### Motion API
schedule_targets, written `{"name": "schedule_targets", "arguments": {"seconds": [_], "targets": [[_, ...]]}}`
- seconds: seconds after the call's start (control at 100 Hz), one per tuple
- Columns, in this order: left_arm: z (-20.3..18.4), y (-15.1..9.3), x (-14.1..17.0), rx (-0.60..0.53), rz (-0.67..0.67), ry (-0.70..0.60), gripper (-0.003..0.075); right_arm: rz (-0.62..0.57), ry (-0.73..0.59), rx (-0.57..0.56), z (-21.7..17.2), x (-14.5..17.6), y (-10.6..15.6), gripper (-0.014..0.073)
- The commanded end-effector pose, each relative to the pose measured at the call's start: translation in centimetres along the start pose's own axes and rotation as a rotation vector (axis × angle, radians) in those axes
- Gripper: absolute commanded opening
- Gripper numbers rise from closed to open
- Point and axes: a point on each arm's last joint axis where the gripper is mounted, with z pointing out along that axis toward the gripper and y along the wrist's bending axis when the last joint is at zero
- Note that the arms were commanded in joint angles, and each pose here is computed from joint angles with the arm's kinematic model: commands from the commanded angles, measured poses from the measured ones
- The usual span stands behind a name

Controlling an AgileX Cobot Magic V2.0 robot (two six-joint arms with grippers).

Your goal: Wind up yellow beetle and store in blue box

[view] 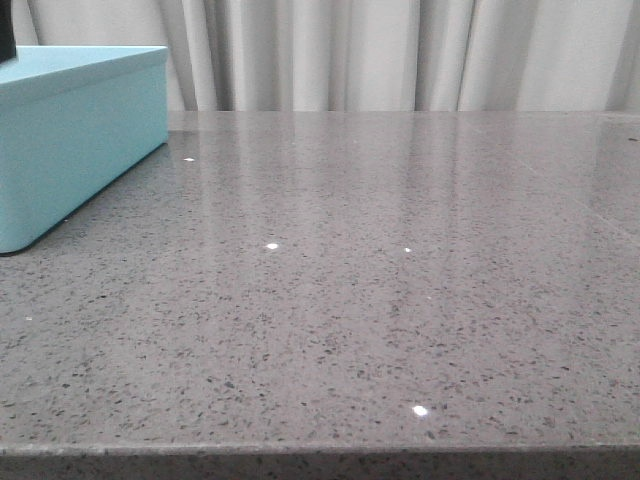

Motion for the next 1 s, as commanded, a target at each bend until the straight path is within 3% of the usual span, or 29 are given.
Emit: {"name": "schedule_targets", "arguments": {"seconds": [0.0,0.23,0.44,0.68,0.99], "targets": [[-5.6,0.2,0.2,-0.028,-0.045,-0.154,-0.0016,-0.044,-0.093,-0.011,-0.6,-0.8,0.0,0.0398],[-10.6,-1.3,2.7,0.009,-0.076,-0.262,-0.0019,-0.042,-0.113,-0.016,-1.4,0.7,-0.5,0.0127],[-14.0,-3.5,6.6,0.037,-0.100,-0.369,-0.0019,-0.043,-0.112,-0.014,-1.8,2.5,-1.1,-0.0022],[-16.4,-6.6,12.6,0.026,-0.137,-0.548,-0.0019,-0.044,-0.125,-0.018,-2.1,4.0,-1.6,-0.0069],[-14.9,-10.2,20.7,0.006,-0.223,-0.655,-0.0019,-0.056,-0.252,-0.083,-1.2,6.1,-1.6,-0.0069]]}}
